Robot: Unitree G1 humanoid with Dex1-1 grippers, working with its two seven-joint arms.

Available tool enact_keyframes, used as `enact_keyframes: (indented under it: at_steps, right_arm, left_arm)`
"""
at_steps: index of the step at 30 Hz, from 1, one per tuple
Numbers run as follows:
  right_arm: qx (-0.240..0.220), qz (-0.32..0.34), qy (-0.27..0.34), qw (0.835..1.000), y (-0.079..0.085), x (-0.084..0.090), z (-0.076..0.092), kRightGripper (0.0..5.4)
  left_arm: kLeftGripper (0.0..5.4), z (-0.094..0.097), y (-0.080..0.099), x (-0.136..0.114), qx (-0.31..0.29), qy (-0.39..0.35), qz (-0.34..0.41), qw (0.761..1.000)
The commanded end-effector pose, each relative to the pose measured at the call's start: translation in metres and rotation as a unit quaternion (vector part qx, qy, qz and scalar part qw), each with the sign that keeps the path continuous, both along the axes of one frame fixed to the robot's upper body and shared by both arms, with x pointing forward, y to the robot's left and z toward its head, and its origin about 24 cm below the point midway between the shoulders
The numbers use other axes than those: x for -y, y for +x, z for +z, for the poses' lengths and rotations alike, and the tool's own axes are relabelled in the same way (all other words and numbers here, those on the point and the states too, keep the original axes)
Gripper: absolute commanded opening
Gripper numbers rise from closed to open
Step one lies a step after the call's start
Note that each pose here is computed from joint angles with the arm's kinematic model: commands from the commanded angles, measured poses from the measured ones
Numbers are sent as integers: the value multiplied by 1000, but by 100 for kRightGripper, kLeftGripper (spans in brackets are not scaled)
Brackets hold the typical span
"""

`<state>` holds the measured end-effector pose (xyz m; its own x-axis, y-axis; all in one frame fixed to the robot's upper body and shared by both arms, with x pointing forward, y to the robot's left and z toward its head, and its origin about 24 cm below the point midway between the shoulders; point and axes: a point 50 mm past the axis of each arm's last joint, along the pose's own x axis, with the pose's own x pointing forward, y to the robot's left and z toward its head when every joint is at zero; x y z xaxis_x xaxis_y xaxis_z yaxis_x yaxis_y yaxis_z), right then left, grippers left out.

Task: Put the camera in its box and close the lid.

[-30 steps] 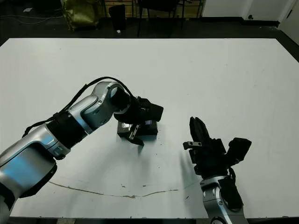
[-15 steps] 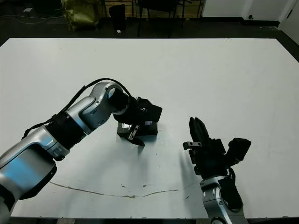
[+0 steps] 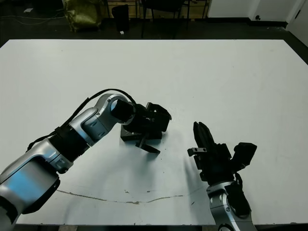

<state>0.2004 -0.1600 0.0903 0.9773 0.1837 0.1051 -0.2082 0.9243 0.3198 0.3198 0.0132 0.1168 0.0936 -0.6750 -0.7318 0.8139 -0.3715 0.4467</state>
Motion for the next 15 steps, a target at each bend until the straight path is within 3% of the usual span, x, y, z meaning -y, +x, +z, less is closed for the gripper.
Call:
enact_keyframes:
  at_steps: [1,8,11,15]
  right_arm:
    - [-15,4,-3,1000,-2,2,-5,0]
    - [-13,1,5,1000,-3,4,-2,0]
    - [-13,-16,13,1000,-6,8,7,0]
    - [51,-25,26,998,-9,19,23,0]
  left_arm:
    - [539,-14,-5,2,-19,-7,-38,999]
    - [539,-19,-4,1,-78,-43,-40,995]
    - [539,-17,-4,-1,-83,-56,-30,995]
    - [539,-10,-7,-6,-110,-100,2,989]
